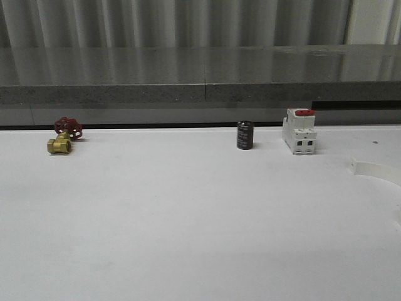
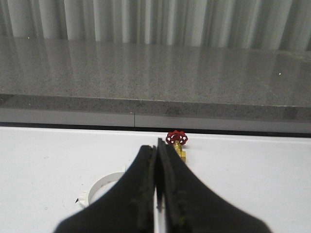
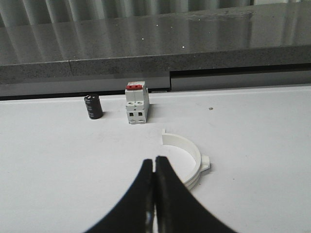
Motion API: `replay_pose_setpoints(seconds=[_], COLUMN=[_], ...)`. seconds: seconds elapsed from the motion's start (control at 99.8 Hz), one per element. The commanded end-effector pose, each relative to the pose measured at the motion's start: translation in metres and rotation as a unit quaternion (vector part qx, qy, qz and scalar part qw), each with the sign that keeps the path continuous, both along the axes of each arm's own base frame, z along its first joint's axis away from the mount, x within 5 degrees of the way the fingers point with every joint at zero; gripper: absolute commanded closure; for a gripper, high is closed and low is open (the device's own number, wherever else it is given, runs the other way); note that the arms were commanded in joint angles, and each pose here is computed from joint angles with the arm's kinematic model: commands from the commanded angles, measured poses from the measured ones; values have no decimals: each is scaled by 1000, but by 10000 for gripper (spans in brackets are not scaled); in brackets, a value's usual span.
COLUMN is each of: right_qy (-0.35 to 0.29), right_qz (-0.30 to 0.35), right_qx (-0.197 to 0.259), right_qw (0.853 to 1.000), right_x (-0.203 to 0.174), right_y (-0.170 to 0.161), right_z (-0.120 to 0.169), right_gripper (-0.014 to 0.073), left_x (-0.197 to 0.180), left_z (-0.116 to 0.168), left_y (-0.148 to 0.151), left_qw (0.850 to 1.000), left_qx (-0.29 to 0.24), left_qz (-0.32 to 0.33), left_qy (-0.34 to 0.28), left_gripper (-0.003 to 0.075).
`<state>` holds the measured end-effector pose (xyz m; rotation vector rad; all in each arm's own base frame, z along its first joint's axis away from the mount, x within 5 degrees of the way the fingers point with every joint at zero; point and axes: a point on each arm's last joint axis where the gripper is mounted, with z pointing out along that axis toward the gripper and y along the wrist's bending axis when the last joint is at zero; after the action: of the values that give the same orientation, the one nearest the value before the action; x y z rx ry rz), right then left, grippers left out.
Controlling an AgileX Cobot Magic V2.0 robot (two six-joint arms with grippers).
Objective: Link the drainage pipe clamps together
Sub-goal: 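Lower the left gripper over the white half-ring clamp nearest it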
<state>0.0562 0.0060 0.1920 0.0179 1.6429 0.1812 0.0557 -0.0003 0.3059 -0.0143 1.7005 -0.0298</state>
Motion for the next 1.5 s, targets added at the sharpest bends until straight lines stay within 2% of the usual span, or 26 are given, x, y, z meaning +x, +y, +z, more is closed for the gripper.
replay_pose_setpoints(seconds=[0.0, 0.14, 0.27, 0.711, 0.781, 0.851, 1.022, 1.092, 1.302, 1.492], right_qy=[-57, -57, -57, -57, -57, -57, -57, -57, -57, -57], right_qz=[-2, -2, -2, -2, -2, -2, -2, -2, -2, -2], right_qx=[-4, -4, -4, -4, -4, -4, -4, -4, -4, -4], right_qw=[998, 998, 998, 998, 998, 998, 998, 998, 998, 998], right_x=[-2, -2, -2, -2, -2, -2, -2, -2, -2, -2], right_y=[0, 0, 0, 0, 0, 0, 0, 0, 0, 0], right_z=[14, 14, 14, 14, 14, 14, 14, 14, 14, 14], right_gripper=[663, 663, 663, 663, 663, 663, 663, 663, 663, 663], left_x=[11, 29, 45, 70, 71, 72, 72, 71, 78, 112], left_z=[35, 54, 57, 41, 40, 40, 40, 39, 33, 24], left_y=[0, 0, 0, 0, 0, 0, 0, -2, -3, -4], left_qw=[1000, 994, 984, 969, 967, 967, 967, 965, 958, 951], left_qx=[1, 5, 3, 5, 5, 5, 5, -4, -11, -8], left_qz=[2, 6, 6, 6, 6, 6, 6, 2, -1, -2], left_qy=[7, 108, 177, 247, 253, 256, 256, 263, 288, 308], left_gripper=[741, 741, 741, 736, 684, 574, 175, 88, 81, 81])
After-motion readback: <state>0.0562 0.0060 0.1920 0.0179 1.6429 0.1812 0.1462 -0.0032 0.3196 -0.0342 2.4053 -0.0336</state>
